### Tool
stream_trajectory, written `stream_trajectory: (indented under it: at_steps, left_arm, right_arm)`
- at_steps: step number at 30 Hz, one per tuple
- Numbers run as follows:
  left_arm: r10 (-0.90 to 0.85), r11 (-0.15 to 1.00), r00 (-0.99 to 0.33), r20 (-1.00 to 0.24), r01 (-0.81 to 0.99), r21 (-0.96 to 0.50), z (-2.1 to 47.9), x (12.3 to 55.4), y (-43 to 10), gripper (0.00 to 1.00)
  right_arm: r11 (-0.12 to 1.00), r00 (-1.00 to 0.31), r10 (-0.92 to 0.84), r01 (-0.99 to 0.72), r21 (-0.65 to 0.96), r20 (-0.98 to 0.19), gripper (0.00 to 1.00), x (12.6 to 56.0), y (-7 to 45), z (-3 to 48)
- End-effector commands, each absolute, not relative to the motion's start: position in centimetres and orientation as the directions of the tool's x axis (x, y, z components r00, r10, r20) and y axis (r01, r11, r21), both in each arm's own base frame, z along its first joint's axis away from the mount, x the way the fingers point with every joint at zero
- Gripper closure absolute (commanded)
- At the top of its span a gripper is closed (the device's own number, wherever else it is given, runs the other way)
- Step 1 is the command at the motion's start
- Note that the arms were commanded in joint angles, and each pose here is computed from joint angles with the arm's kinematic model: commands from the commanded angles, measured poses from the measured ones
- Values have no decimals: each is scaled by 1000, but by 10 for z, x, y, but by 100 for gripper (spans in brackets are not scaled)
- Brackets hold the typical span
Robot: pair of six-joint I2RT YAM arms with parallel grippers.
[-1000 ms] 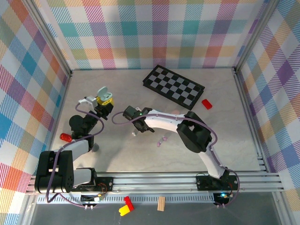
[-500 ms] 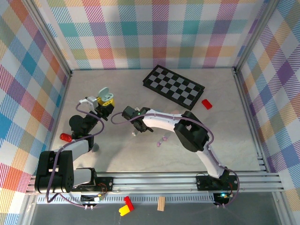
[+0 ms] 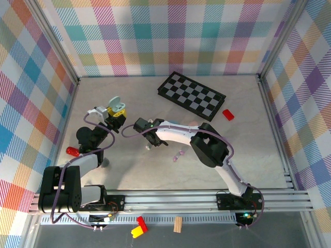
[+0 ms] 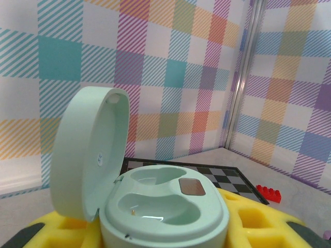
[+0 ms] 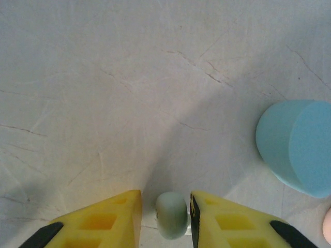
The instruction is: Insert wireless bluetooth earbuds into charging case
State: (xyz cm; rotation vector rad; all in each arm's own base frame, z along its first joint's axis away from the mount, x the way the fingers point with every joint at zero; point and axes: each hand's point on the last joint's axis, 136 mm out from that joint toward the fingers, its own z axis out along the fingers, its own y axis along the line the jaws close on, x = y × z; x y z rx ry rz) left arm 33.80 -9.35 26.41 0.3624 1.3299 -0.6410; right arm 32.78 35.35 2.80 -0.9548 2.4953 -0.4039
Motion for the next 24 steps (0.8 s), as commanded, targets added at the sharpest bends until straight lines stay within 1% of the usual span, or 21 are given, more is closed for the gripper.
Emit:
stream_trajectory:
  at_steps: [1,15,18,21,24]
  left_arm:
    - [-225,773,161,-961,630,-76,280,334,-91,100]
    - [-230,761,144,-962,643,-85,278,336,-93,100]
    - [-230,759,139,-963,645,-88,277,336,-93,100]
    - [-228,761,134,-964,643,-91,275,338,-93,100]
    - [-225,770,128,-966,631,-96,270,341,-91,100]
  right_arm:
    - [722,-688,-673,-532,-443,-272,70,331,344,29]
    - [715,-687,-680,-543,-439,-258,75,334,345,26]
    - [716,-692,-678,-548,-432,-246,79,333,344,24]
    - [728,-702,-668,-547,-414,-247,80,330,342,27]
    - [768,-721,-632,-533,-355,-283,80,328,341,37]
